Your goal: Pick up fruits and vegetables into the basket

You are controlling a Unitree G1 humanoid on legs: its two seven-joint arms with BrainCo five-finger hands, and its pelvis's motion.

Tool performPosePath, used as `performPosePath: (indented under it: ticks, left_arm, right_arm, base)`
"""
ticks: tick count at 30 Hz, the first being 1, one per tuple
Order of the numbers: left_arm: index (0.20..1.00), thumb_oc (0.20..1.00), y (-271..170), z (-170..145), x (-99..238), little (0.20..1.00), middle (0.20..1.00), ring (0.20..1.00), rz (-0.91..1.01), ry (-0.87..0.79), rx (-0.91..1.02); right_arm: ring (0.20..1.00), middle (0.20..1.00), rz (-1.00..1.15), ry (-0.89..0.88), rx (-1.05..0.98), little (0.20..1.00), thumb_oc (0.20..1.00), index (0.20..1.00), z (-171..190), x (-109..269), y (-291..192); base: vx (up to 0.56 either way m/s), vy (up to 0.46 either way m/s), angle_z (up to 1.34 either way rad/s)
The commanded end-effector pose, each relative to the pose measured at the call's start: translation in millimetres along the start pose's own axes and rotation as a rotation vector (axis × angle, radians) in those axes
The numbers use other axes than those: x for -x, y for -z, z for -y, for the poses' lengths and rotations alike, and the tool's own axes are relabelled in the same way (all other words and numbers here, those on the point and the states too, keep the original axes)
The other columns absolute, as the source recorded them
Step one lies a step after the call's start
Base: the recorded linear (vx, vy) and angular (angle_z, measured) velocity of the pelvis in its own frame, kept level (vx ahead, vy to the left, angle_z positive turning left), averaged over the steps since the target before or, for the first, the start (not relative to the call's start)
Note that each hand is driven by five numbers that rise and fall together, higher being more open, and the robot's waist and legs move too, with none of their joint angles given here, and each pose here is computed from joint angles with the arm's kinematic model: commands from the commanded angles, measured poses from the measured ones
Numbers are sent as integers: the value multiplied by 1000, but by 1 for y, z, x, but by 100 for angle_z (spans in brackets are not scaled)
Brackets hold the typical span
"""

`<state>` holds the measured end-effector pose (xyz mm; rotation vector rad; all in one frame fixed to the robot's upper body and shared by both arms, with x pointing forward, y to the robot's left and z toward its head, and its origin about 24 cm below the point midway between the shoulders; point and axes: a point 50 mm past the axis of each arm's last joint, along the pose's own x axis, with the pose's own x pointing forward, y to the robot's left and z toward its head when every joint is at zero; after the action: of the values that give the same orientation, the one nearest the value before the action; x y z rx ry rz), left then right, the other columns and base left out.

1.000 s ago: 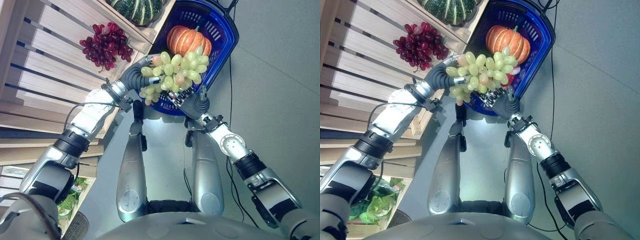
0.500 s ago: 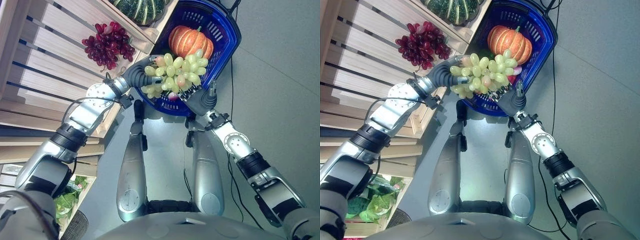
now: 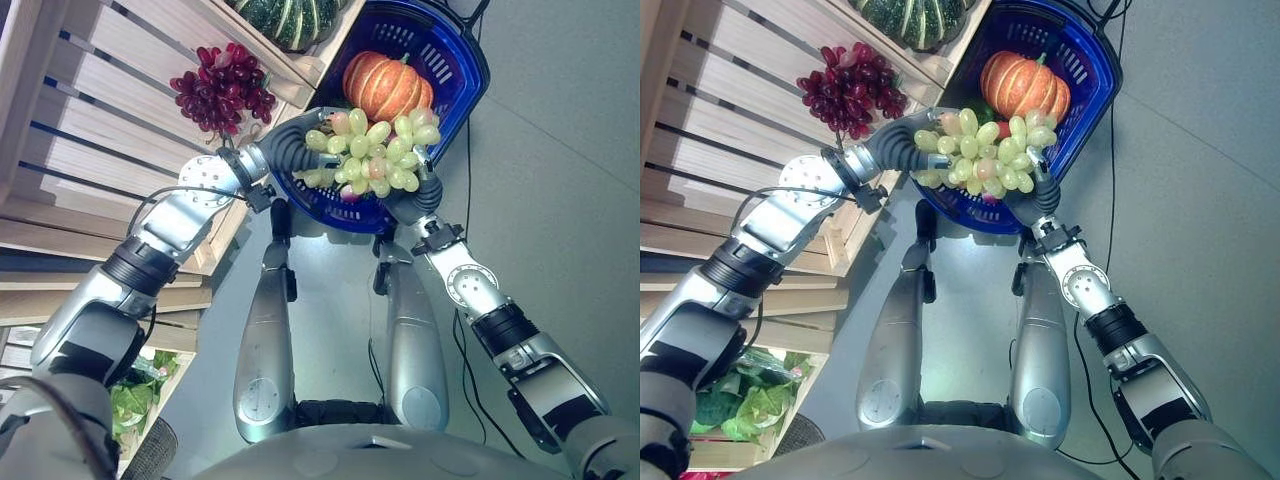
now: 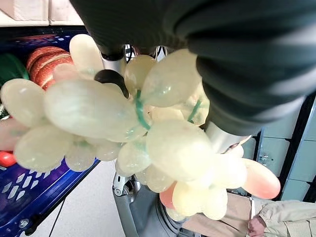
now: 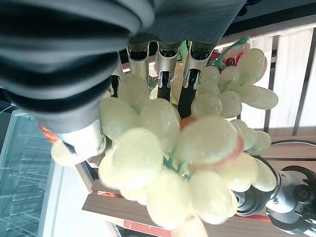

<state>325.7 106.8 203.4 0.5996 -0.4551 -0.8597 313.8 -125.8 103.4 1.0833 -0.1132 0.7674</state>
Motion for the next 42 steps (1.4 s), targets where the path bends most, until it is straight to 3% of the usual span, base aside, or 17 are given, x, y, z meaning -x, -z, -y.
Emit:
performPosePath:
  ticks: [1,13,14,15,16,32,42]
  left_arm:
    - [200,200,4,29,-2,200,200,200,-21,144,-18]
    - [200,200,11,34,0,200,200,200,-74,154,-37]
    - [322,322,12,32,0,322,322,322,-80,133,-44]
    - [696,696,13,32,0,696,696,696,-84,120,-41]
    - [1000,1000,14,32,1,1000,1000,1000,-90,95,-44]
    - [1000,1000,22,1,29,1000,1000,1000,-10,-670,-59]
    - [1000,1000,13,-3,42,1000,1000,1000,124,-924,22]
  right_arm:
    - [200,200,36,-401,-74,200,200,200,-70,-43,6]
    - [200,200,38,-390,-88,200,200,200,-68,-41,9]
    - [200,200,39,-390,-90,200,200,200,-69,-41,8]
    - [200,200,40,-391,-92,200,200,200,-69,-41,8]
    - [200,200,42,-393,-93,200,200,200,-69,-40,9]
    - [200,200,112,-387,-119,200,200,200,-69,-38,11]
    - [200,200,165,-362,-115,200,200,200,-68,-37,11]
  base:
    - [0,0,0]
    - [0,0,0]
    - [0,0,0]
    - [0,0,0]
    - [0,0,0]
    - [0,0,0]
    - [2,-1,1]
